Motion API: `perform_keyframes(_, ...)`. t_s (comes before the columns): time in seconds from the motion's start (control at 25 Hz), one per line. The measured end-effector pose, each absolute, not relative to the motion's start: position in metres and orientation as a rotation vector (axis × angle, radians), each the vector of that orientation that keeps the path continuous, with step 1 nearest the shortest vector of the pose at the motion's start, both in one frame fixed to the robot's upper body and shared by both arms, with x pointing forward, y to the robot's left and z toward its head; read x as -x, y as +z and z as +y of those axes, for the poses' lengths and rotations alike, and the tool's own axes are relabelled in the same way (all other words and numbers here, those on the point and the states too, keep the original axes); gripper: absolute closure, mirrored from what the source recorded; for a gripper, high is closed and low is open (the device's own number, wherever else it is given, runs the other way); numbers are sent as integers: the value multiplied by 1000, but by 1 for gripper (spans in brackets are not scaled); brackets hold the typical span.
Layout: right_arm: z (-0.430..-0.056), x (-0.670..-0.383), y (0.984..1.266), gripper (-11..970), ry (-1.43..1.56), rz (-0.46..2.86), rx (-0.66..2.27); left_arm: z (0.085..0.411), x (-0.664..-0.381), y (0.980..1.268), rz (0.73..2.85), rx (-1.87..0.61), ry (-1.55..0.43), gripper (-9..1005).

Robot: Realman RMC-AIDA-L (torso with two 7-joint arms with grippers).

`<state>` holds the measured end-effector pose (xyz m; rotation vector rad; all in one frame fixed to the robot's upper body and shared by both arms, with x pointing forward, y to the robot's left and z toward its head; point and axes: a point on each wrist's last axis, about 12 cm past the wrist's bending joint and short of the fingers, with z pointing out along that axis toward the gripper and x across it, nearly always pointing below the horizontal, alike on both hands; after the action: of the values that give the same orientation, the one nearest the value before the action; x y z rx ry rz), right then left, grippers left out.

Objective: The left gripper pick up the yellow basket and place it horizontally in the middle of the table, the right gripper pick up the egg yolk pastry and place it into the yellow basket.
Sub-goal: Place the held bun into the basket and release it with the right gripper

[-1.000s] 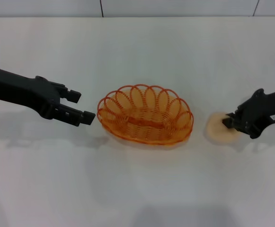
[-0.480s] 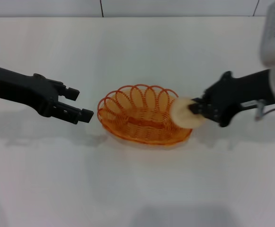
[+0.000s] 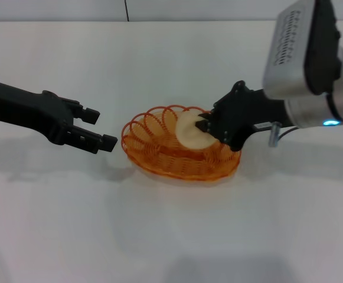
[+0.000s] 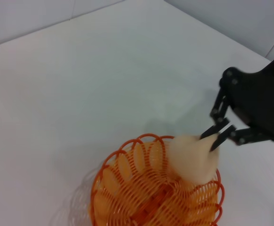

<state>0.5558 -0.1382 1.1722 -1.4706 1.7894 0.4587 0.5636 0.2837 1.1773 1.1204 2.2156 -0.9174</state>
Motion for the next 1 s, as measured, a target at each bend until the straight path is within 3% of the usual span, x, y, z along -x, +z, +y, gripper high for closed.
perform_keyframes(1.0, -125, -560, 1151, 900, 451, 1803, 1458, 284, -563, 1176, 2214, -1106, -916, 108)
